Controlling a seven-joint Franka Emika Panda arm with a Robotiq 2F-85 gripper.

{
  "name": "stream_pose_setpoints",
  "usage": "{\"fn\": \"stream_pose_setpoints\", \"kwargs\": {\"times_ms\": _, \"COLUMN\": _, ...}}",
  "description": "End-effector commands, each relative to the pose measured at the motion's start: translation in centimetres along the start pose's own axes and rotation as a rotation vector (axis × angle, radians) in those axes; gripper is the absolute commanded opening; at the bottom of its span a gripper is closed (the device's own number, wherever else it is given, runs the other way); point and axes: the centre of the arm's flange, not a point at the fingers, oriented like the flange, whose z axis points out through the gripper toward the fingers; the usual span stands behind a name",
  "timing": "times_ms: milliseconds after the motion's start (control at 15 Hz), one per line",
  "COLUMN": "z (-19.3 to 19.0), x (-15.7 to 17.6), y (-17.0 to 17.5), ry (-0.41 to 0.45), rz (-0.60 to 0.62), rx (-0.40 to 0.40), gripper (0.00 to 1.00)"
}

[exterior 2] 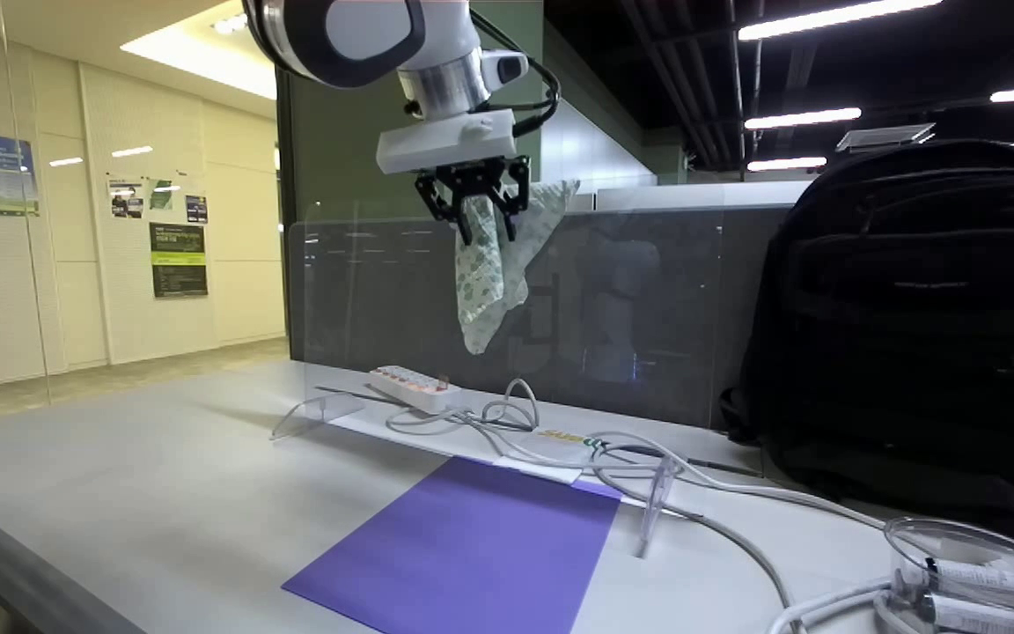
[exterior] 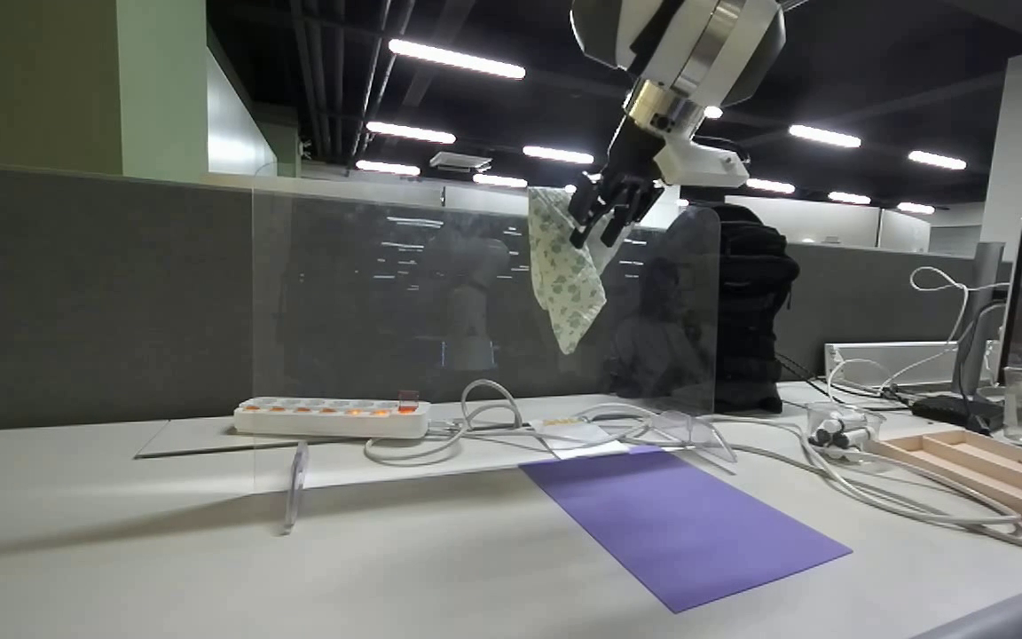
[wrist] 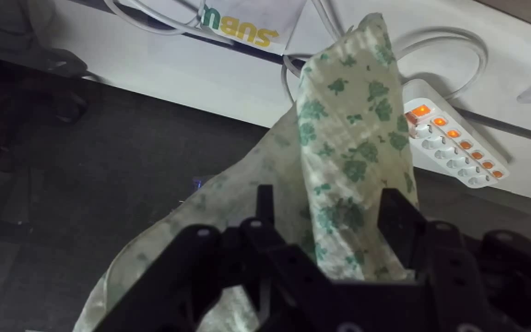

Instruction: Pick up the cloth and put it on the table

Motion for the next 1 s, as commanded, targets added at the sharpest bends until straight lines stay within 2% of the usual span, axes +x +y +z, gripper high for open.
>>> {"fn": "stream_pose_setpoints", "kwargs": {"times_ms": 0, "z": 0.7, "x": 0.6, "y": 0.9, "ry": 0.037, "rz": 0.022, "rx": -0.012, "gripper": 0.31}}
{"fn": "stream_pose_setpoints", "kwargs": {"times_ms": 267, "z": 1.1, "x": 0.4, "y": 1.5, "ry": 0.038, "rz": 0.048, "rx": -0.027, "gripper": 0.04}}
{"fn": "stream_pose_setpoints", "kwargs": {"times_ms": 400, "z": 1.4, "x": 0.2, "y": 1.6, "ry": 0.032, "rz": 0.063, "rx": -0.027, "gripper": 0.0}}
{"fn": "stream_pose_setpoints", "kwargs": {"times_ms": 667, "z": 2.1, "x": 0.0, "y": 1.7, "ry": 0.01, "rz": 0.081, "rx": -0.018, "gripper": 0.0}}
{"fn": "stream_pose_setpoints", "kwargs": {"times_ms": 733, "z": 2.1, "x": -0.1, "y": 1.7, "ry": 0.002, "rz": 0.088, "rx": -0.009, "gripper": 0.26}}
{"fn": "stream_pose_setpoints", "kwargs": {"times_ms": 800, "z": 2.2, "x": -0.2, "y": 1.6, "ry": -0.008, "rz": 0.089, "rx": -0.005, "gripper": 0.26}}
{"fn": "stream_pose_setpoints", "kwargs": {"times_ms": 933, "z": 2.1, "x": -0.4, "y": 1.3, "ry": -0.033, "rz": 0.09, "rx": 0.011, "gripper": 0.39}}
